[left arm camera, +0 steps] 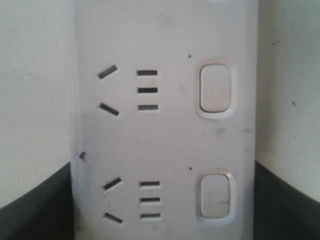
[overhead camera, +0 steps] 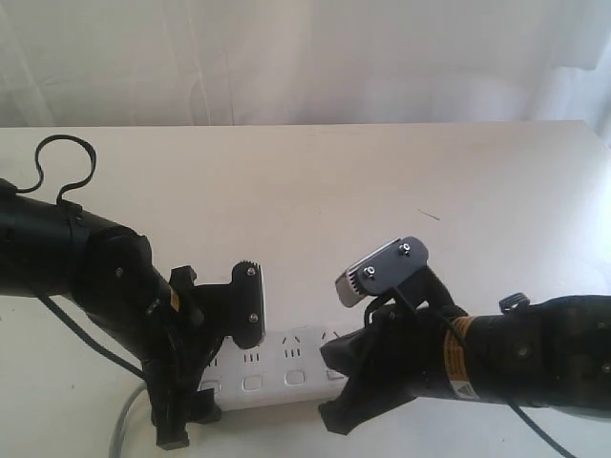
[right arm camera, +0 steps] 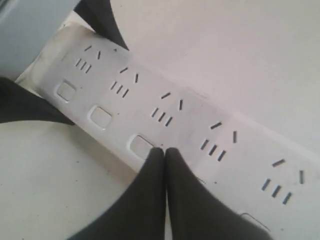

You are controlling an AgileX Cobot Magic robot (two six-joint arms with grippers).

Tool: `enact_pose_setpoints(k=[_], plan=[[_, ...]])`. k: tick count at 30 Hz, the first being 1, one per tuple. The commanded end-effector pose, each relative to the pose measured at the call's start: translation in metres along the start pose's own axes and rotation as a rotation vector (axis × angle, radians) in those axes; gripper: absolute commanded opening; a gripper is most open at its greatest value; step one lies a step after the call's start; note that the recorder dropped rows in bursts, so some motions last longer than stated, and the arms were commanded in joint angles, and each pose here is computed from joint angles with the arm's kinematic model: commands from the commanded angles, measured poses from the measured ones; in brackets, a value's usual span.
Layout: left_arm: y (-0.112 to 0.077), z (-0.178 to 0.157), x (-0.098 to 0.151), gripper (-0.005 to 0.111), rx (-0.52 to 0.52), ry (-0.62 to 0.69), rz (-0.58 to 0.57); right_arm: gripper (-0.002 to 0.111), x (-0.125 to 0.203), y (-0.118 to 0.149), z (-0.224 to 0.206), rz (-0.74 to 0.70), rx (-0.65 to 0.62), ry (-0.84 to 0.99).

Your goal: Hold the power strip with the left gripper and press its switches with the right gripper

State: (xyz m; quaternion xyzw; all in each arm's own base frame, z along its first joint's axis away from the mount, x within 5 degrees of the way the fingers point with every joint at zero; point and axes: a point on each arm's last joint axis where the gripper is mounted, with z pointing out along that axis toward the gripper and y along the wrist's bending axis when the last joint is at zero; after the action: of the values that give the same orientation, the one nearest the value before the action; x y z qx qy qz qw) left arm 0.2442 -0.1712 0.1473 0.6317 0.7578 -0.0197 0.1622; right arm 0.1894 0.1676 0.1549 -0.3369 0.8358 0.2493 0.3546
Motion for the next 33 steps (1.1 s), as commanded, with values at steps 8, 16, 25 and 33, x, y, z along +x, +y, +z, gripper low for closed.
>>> enact_pose_setpoints(k=[8, 16, 25, 33], plan=[[-0.009, 0.008, 0.011, 0.000, 0.077, 0.083, 0.054, 0.000, 0.007, -0.005, 0.011, 0.040, 0.017, 0.013], [-0.010, 0.008, 0.011, 0.000, 0.087, 0.090, 0.054, 0.000, 0.019, -0.011, 0.024, 0.061, 0.043, 0.054], [-0.010, 0.008, 0.011, 0.000, 0.080, 0.085, 0.054, 0.000, 0.024, -0.012, 0.023, 0.068, 0.056, 0.068], [-0.009, 0.008, 0.011, 0.000, 0.079, 0.084, 0.054, 0.000, 0.039, -0.010, 0.018, 0.096, 0.050, 0.095]])
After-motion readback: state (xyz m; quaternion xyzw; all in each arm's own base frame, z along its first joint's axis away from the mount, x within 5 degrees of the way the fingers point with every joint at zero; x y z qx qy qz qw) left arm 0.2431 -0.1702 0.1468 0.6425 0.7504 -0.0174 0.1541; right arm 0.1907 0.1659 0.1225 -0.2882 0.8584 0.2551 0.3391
